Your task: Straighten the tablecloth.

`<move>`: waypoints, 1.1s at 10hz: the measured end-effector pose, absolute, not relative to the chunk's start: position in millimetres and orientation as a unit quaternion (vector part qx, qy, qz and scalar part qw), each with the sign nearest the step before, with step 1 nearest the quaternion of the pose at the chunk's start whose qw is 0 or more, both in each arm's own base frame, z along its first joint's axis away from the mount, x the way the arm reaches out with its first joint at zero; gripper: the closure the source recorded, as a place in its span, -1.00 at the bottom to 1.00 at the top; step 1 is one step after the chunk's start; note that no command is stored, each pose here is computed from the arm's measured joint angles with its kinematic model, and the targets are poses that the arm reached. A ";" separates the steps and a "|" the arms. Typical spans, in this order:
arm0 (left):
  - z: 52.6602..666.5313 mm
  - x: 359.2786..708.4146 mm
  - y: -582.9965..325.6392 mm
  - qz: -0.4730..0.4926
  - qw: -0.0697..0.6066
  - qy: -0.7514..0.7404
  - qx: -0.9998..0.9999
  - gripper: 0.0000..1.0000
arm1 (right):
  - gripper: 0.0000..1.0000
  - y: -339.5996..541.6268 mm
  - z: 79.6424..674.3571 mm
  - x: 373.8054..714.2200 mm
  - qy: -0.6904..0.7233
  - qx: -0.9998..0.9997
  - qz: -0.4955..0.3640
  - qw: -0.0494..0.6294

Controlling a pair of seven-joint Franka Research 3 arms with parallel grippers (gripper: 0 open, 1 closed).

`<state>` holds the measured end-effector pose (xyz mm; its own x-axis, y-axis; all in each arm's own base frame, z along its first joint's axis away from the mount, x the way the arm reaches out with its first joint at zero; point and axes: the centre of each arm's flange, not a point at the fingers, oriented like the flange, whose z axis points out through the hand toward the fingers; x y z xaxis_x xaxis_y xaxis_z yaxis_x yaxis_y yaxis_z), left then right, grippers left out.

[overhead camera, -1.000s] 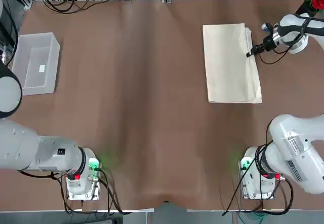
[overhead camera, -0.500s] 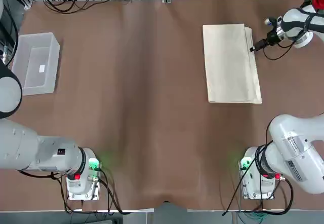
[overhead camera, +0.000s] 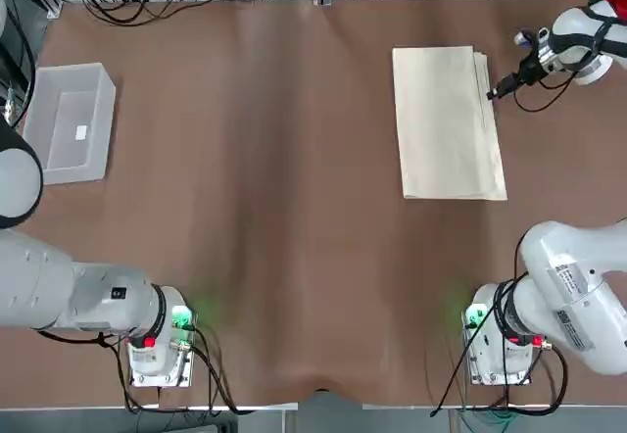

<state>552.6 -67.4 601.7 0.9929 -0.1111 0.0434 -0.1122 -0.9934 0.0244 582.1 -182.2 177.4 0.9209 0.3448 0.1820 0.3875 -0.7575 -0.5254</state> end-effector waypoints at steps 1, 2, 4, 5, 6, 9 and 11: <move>601.7 552.6 -67.4 0.021 0.013 -0.056 0.998 -0.97 | -1.00 -172.8 175.8 581.5 -0.195 -0.936 -0.031 0.292; 601.7 552.6 -67.4 0.021 0.013 -0.056 0.998 -0.97 | -0.95 -165.1 174.7 581.1 -0.196 -0.935 -0.026 0.294; 601.7 552.6 -67.4 0.021 0.013 -0.056 0.998 -0.97 | -0.74 -155.2 172.3 581.2 -0.200 -0.934 -0.025 0.295; 601.7 552.6 -67.4 0.021 0.013 -0.056 0.998 -0.97 | -0.72 -151.1 170.6 581.2 -0.197 -0.935 -0.026 0.293; 601.7 552.6 -67.4 0.021 0.013 -0.056 0.998 -0.97 | -0.71 -148.1 167.6 579.7 -0.192 -0.936 -0.025 0.294; 601.7 552.6 -67.4 0.021 0.013 -0.056 0.998 -0.97 | -0.68 -148.4 161.2 576.3 -0.180 -0.938 -0.021 0.295; 601.6 552.7 -67.4 0.021 0.013 -0.056 0.998 -0.97 | -0.65 -149.7 159.3 575.8 -0.157 -0.943 -0.014 0.295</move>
